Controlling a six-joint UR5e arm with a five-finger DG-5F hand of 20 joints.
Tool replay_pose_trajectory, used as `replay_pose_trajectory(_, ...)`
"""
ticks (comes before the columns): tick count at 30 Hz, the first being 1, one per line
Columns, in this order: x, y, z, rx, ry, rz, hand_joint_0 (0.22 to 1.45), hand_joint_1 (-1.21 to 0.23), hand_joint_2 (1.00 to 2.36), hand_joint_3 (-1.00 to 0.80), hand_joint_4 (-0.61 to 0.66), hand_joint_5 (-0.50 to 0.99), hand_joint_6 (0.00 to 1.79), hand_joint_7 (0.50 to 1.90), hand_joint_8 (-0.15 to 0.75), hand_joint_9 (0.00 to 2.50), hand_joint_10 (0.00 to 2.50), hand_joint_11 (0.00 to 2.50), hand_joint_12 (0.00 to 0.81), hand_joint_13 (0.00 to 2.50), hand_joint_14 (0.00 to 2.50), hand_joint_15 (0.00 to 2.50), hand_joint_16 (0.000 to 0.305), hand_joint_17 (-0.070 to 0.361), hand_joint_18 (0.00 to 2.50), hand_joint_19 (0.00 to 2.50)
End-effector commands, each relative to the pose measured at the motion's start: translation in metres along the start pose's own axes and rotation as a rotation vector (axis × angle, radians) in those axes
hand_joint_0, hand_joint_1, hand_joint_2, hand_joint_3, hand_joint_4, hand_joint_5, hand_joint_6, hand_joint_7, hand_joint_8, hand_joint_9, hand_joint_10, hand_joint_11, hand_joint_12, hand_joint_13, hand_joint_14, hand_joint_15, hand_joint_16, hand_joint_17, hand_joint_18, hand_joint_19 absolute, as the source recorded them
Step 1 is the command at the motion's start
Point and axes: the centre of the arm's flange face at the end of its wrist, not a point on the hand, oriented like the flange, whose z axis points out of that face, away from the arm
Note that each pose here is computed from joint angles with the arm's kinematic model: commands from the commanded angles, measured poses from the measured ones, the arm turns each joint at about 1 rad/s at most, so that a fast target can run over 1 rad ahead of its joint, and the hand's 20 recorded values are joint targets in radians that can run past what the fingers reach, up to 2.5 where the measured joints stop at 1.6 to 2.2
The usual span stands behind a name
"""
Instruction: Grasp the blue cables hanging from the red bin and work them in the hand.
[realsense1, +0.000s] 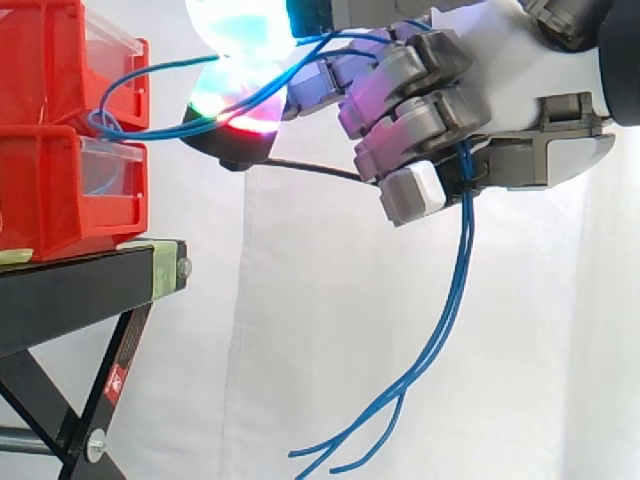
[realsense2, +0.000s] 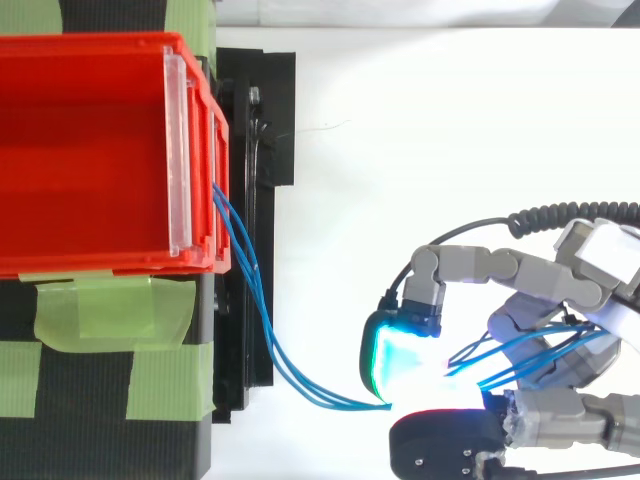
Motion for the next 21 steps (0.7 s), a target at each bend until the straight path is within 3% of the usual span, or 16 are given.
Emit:
replay_pose_trajectory(1,-0.0003,-0.0001,0.0002,0.000,-0.001,0.000,1.06,-0.63,1.01,0.22,0.22,0.39,0.27,1.43,0.580,1.71,2.50,2.50,0.706,2.10,2.50,2.15,0.210,0.158,2.50,0.77)
replay_pose_trajectory(21,0.0004,0.0001,-0.0003,0.000,0.001,0.000,1.06,-0.63,1.01,0.21,0.21,0.38,0.27,1.42,0.580,1.71,2.50,2.50,0.706,2.10,2.50,2.15,0.210,0.158,2.50,0.77)
